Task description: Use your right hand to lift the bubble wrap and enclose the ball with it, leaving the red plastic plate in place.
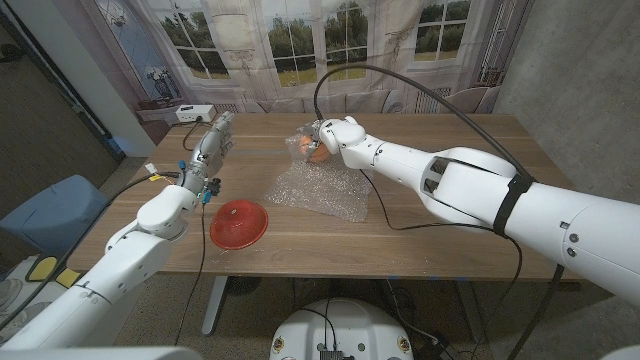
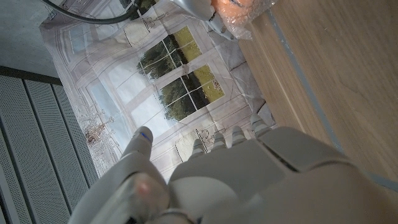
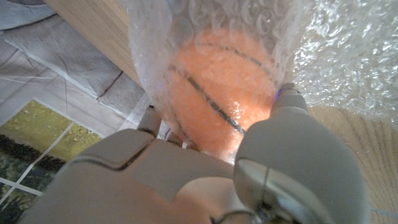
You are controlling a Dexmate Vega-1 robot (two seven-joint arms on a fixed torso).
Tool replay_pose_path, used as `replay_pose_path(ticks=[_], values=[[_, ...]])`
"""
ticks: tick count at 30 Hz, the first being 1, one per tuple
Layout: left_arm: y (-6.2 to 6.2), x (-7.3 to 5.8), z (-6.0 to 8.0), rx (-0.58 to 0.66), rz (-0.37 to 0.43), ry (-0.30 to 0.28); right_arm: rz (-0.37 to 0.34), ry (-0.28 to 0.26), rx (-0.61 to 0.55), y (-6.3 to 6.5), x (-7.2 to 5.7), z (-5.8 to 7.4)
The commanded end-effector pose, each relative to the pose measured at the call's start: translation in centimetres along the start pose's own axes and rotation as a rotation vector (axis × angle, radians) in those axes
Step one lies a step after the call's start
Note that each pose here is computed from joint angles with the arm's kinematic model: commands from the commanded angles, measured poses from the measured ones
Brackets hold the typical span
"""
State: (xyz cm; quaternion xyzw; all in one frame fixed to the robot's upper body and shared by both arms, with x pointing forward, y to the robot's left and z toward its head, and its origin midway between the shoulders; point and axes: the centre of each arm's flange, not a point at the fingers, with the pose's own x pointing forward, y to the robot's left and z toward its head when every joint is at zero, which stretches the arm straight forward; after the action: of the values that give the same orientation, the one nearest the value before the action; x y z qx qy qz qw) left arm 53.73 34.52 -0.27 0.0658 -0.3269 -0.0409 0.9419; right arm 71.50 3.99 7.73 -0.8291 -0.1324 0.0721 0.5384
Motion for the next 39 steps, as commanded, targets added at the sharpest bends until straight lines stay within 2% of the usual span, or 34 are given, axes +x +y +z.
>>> replay_pose_path(ticks=[1,9,18,21,23,32,39], values=[[-0.6,1.2,0.3,0.005,-0.017,-0.004,0.038,0.021,-0.021,2.1,0.8,-1.3],[-0.8,1.3,0.5,0.006,-0.012,-0.008,-0.008,-0.011,0.015,2.8,1.0,-2.0],[-1.2,1.6,0.6,0.006,-0.017,-0.006,-0.040,-0.045,0.089,2.9,1.0,-2.9],[-1.3,1.8,0.6,0.008,-0.021,-0.004,-0.072,-0.099,0.106,2.9,0.9,-3.2],[-1.4,1.9,0.6,0.008,-0.022,-0.004,-0.089,-0.135,0.121,2.7,0.7,-3.6],[-2.0,2.6,0.6,0.006,-0.041,-0.004,-0.197,-0.205,0.161,1.5,-0.5,-4.8],[-2.6,3.1,0.5,0.004,-0.061,0.000,-0.347,-0.264,0.198,0.1,-2.0,-5.6]])
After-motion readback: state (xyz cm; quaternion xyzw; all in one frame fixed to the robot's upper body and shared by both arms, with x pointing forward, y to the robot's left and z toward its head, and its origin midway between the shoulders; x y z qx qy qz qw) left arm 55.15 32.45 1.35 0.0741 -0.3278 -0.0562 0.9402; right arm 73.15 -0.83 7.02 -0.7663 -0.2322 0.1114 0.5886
